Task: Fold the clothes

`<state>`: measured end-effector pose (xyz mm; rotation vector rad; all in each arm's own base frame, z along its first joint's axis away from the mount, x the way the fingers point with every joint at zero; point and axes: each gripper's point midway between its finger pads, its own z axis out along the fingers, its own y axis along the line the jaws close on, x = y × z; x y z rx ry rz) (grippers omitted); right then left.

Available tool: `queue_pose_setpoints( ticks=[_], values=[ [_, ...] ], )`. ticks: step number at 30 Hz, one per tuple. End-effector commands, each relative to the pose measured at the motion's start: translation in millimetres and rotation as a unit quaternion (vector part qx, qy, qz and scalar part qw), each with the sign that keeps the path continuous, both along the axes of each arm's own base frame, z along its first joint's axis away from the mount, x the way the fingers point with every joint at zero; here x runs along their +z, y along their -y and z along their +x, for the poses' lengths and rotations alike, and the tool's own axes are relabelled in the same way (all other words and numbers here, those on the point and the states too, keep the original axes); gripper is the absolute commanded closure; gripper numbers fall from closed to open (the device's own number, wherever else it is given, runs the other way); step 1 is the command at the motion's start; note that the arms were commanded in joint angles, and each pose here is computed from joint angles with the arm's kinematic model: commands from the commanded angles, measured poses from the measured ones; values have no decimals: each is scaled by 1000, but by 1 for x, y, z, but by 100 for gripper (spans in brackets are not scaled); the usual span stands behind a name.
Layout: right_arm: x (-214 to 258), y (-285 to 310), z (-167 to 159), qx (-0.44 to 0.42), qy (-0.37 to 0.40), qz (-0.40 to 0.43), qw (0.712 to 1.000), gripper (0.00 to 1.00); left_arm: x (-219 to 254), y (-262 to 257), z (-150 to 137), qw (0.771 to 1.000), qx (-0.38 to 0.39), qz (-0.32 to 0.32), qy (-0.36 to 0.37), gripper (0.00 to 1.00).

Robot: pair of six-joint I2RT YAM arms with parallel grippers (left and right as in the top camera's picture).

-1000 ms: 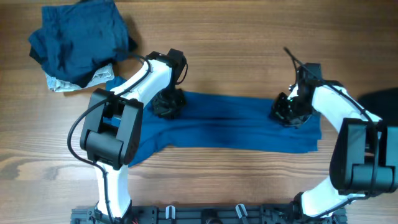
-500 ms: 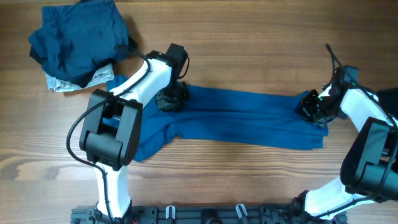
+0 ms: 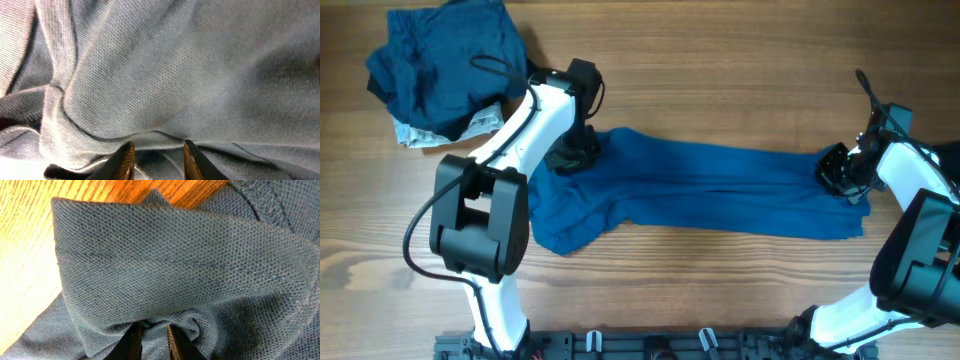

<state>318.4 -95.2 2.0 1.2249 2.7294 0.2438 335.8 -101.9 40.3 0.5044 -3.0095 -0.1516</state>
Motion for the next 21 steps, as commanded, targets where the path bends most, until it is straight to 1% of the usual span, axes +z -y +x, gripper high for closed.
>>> queue_pose_setpoints(
  ticks=[1,5,11,13,17,21],
  values=[
    [-5,19,-5,-7,-19,-38,999,81,5,6,4,1000,-10,-26,9,68],
    [-5,18,-7,2,-22,-36,999,82,-10,6,-9,999,-7,-31,-15,69],
    [-6,17,-8,5,-24,-35,999,82,-35,-7,-14,999,8,-26,-27,68],
    [-6,17,-9,5,-26,-35,999,82,-38,-15,-14,999,18,-23,-28,68],
    [-6,17,-9,6,-26,-35,999,82,-38,-49,-8,999,43,14,-19,68],
    [-6,17,-9,6,-26,-35,999,82,-38,-68,-6,999,45,12,-22,69]
  ],
)
